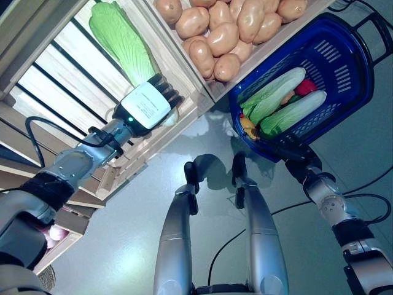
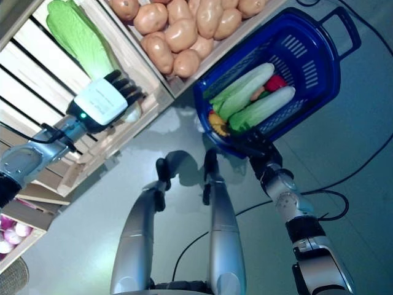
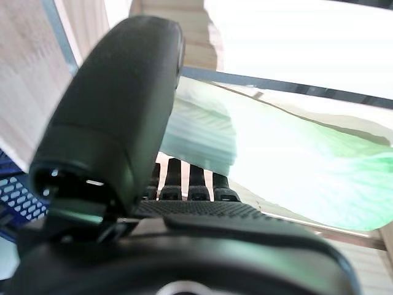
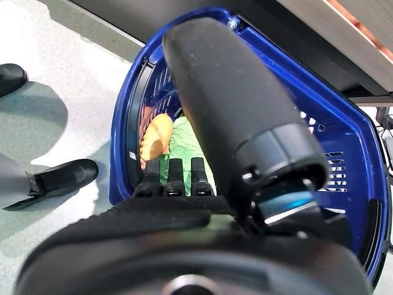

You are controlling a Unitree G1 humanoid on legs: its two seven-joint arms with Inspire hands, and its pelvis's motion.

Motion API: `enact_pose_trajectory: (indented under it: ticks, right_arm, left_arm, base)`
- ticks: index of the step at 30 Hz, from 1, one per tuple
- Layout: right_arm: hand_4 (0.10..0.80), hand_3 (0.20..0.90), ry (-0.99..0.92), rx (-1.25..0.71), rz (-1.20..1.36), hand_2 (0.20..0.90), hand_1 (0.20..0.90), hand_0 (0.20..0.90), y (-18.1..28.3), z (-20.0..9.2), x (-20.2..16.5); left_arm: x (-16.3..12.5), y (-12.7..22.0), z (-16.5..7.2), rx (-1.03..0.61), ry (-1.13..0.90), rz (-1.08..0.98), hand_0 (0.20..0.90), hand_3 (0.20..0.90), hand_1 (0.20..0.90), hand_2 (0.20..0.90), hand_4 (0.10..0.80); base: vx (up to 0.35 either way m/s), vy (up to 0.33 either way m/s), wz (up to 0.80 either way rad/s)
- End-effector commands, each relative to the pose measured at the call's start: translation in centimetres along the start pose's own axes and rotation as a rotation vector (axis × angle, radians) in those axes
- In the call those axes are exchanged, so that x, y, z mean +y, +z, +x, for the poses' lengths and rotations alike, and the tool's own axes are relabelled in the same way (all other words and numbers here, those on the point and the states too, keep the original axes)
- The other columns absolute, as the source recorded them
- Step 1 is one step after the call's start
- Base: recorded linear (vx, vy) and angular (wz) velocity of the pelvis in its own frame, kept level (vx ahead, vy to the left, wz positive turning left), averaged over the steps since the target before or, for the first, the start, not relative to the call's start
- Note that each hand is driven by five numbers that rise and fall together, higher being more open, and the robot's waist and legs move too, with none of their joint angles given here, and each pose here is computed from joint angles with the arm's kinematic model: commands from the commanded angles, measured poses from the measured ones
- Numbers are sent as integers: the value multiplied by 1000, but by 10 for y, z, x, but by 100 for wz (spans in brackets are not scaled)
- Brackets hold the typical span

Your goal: Put vegetables into the basket

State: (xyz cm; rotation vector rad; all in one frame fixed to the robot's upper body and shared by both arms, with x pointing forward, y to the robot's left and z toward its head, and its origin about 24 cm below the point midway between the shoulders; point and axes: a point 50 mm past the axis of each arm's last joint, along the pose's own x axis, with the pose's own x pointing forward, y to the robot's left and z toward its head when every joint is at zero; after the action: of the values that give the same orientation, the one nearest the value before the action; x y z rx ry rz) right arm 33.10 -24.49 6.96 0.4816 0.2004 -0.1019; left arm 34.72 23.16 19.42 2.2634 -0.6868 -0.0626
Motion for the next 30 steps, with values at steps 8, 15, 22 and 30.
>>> enact_pose_trajectory:
  ticks: [8, 15, 22, 30]
  right_arm:
    - [800, 900, 52, -83, -66, 900, 900, 900, 26, -8, 4]
    - [800, 900, 55, -93, -72, 900, 900, 900, 25, -5, 12]
    - [800, 900, 53, -102, -71, 900, 900, 900, 26, -5, 15]
    - [800, 900, 56, -115, -102, 900, 900, 900, 28, -5, 18]
  left_arm:
    - [31, -32, -2, 124, 347, 49, 900, 900, 900, 900, 800]
    - [24, -32, 2, 219, 404, -24, 900, 900, 900, 900, 800]
    - [15, -29, 2, 238, 380, -26, 300, 300, 300, 300, 400]
    - [10, -30, -2, 286, 393, -44, 300, 300, 300, 300, 400]
  base:
    - [0, 0, 0]
    - [-19, 23, -5]
    - [-25, 9, 0]
    - [-47, 27, 0]
